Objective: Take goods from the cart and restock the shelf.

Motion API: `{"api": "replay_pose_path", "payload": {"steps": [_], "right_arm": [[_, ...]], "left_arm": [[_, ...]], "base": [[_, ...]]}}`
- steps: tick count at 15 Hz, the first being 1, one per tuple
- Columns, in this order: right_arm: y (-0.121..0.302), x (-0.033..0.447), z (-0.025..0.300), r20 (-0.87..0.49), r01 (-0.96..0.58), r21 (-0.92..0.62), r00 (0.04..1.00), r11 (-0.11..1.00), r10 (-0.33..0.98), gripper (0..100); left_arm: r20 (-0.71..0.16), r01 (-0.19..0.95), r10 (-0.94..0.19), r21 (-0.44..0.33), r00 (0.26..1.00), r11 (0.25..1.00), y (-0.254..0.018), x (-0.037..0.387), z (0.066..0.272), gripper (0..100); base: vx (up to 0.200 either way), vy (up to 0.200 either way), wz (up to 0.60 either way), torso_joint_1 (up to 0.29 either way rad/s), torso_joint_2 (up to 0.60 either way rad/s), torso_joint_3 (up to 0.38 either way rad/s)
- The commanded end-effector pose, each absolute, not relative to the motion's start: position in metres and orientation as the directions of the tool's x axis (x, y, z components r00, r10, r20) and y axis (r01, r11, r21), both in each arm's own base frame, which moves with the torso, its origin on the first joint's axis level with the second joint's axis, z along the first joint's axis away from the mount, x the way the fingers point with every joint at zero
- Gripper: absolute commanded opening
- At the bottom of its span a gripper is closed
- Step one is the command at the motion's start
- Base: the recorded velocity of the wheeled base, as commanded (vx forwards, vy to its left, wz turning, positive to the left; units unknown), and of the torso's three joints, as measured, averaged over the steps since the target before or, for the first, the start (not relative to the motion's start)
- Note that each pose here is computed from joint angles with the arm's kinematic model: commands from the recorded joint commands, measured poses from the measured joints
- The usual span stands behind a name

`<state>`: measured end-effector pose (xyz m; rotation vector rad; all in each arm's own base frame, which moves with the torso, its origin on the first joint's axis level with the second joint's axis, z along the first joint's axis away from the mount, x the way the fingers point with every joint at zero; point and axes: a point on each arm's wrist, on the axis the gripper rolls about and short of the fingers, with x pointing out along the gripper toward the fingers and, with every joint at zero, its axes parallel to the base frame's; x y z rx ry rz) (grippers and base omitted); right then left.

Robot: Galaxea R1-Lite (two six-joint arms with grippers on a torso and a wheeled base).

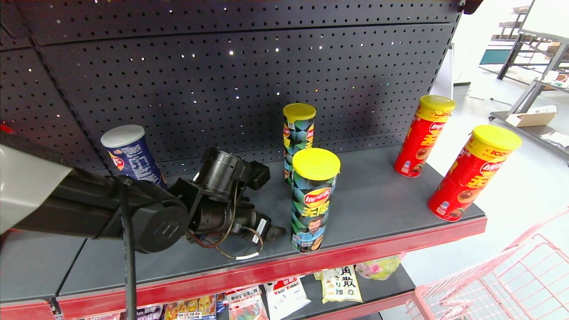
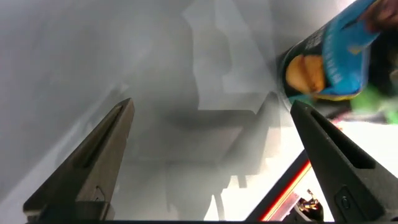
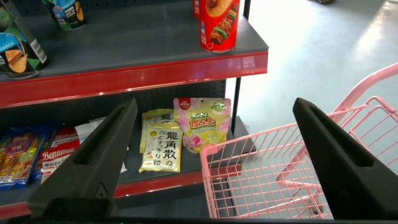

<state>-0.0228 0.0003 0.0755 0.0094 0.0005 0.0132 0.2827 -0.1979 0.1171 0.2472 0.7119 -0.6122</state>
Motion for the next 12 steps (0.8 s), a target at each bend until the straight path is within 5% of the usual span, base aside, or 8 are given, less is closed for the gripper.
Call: {"api": "replay_pose_path", "payload": {"steps": [1,6,8,9,12], "right_arm": [[0.000,-0.023,0.075,0.000,-0.014,0.009,1.000,1.000,0.014,100],[0.000,-0.023,0.075,0.000,-0.014,0.009,1.000,1.000,0.014,100],[0.000,-0.023,0.075,0.000,-0.014,0.009,1.000,1.000,0.014,100],[0.000,-0.023,0.075,0.000,-0.014,0.009,1.000,1.000,0.014,100],[0.000,-0.023,0.075,0.000,-0.014,0.009,1.000,1.000,0.014,100]], "left_arm": [[-0.652,0.569,-0.418,0.024,0.632,0.822,-0.170,0.264,0.135,100],[-0.505,0.465,-0.357,0.101,0.786,0.880,-0.076,0.159,0.184,100],[-0.445,0.303,-0.159,0.274,0.881,0.913,-0.017,0.088,0.189,100],[-0.416,0.216,-0.081,0.290,0.906,0.932,-0.005,0.057,0.186,100],[-0.310,0.101,-0.047,0.161,0.950,0.982,-0.001,0.002,0.163,100]], "base": [[0.000,0.000,0.00,0.000,0.00,0.000],[0.000,0.000,0.00,0.000,0.00,0.000],[0.000,0.000,0.00,0.000,0.00,0.000],[0.000,0.000,0.00,0.000,0.00,0.000],[0.000,0.000,0.00,0.000,0.00,0.000]]}}
